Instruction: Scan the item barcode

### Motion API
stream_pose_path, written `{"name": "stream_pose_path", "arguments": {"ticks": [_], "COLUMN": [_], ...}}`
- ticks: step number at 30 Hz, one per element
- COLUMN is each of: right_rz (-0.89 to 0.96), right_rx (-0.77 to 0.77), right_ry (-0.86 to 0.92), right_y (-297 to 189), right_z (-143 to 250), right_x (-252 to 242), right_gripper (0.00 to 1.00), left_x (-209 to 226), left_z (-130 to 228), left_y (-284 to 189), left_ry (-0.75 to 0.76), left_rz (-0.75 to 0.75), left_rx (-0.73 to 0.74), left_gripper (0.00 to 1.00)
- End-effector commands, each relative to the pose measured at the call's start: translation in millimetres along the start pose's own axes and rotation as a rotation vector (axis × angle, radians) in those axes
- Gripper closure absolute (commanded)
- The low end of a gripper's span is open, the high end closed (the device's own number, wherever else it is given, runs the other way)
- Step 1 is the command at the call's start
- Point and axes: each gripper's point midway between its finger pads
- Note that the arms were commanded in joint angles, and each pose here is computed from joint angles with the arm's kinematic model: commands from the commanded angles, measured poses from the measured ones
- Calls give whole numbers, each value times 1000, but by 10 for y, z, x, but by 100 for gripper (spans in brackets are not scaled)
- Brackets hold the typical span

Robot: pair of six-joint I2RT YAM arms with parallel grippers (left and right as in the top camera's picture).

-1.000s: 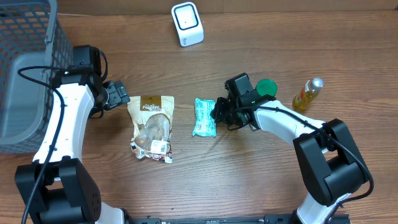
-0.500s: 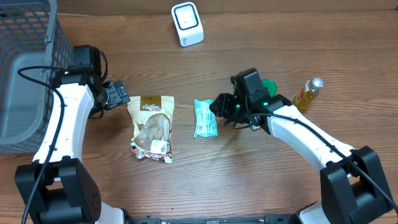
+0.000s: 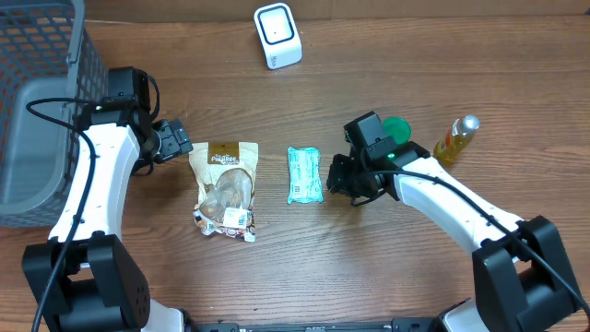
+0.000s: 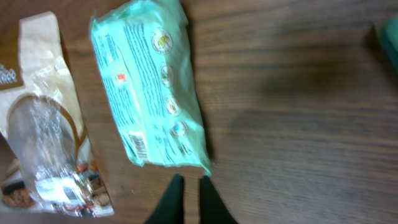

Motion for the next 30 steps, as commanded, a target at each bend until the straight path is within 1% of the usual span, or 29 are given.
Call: {"name": "stream_pose_path", "arguments": {"ticks": [1,4,12,15,21,24,27,28,29,30], "right_rz": [76,91,61,65,48,29,12,8,4,1], "right_rx": [-36,-63,-81,-74,-54,-50,-50,-50,-50,-51], "right_ry": [31,80,84,116,56,13,-19,-26,-32,-36], "right_y": [163,266,436,447,510,545,567,573,577,579], "right_z": [-39,-109,-202,-173,-15,69,127,144,154,158], "right_x": [-111,-150,-115,-120,86,230,341,369,389,403], "right_gripper": [96,96,96,96,96,94,90,86,84,84], "left_x": [-10,-10,-10,-10,-10,-12,-10,-10,-11,-10], "left_z": [-35,-35,-35,-35,-35,-34,-35,-35,-34,-35], "left_y": [-87,-87,-87,-87,-87,-87,-87,-87,-87,-87], "left_ry": [20,20,20,20,20,20,20,20,20,20], "left_rz": [13,13,13,13,13,13,13,13,13,13], "left_rx": [-25,-25,-25,-25,-25,-25,-25,-25,-25,-25], "left_gripper": [0,0,0,0,0,0,0,0,0,0]}}
Point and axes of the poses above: each gripper's point midway between its finger pads, its own y axis out along the fingers, its own x axis along the line the jaws close on, z = x × y, and after that the axes turned 5 degrees about -y, right-handed
